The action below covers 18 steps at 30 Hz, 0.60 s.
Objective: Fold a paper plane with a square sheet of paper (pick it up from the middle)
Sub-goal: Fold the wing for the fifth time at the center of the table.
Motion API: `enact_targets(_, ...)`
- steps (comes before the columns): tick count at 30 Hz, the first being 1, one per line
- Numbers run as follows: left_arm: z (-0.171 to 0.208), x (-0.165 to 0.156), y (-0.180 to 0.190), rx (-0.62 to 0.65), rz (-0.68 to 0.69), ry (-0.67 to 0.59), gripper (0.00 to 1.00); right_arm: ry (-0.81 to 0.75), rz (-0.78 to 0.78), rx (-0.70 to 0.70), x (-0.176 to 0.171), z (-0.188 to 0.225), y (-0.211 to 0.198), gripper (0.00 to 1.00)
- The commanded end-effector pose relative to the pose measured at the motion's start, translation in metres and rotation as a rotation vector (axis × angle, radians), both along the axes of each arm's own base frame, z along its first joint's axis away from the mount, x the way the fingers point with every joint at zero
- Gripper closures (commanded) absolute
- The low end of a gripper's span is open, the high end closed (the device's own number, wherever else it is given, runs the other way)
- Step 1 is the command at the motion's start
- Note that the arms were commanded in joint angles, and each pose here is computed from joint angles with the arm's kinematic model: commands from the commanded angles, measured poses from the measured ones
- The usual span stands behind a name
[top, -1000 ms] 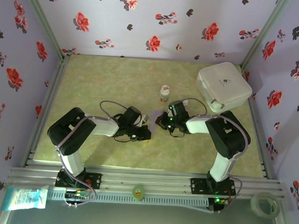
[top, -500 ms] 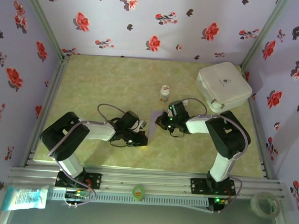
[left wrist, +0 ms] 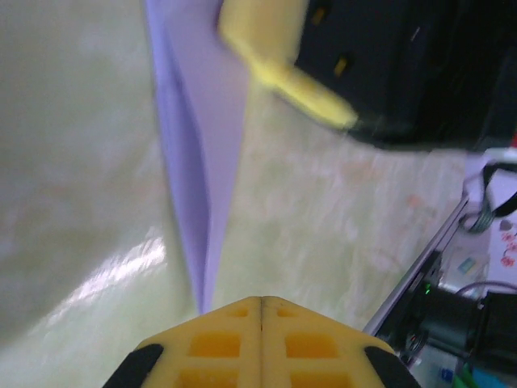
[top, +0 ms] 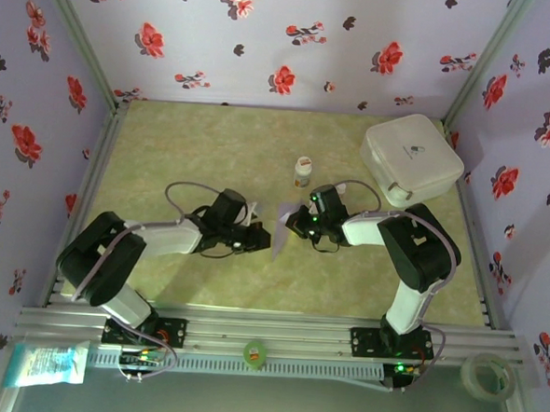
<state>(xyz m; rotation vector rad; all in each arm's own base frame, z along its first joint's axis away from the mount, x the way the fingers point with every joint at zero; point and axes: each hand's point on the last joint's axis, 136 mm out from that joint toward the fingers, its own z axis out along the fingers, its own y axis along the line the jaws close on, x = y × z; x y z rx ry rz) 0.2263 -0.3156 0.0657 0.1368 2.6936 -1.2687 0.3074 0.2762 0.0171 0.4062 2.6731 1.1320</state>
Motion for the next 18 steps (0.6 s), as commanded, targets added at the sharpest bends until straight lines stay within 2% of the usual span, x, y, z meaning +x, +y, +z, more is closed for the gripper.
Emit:
enact_targets(1,0.016,0.026,-0.024,-0.057,0.0,-0.031,0.94,0.065,-0.038,-0.112,-0.009,-0.027,-0.021,0.94)
enact_targets(13,-0.028,0.046,-0.037,0.042,-0.01,0.018,0.96,0.055,-0.036,-0.103,-0.008,-0.022,-0.019,0.93)
enact_targets(18,-0.049,0.043,-0.024,0.132,0.006,0.028,0.97,0.049,-0.037,-0.095,-0.007,-0.019,-0.018,0.93)
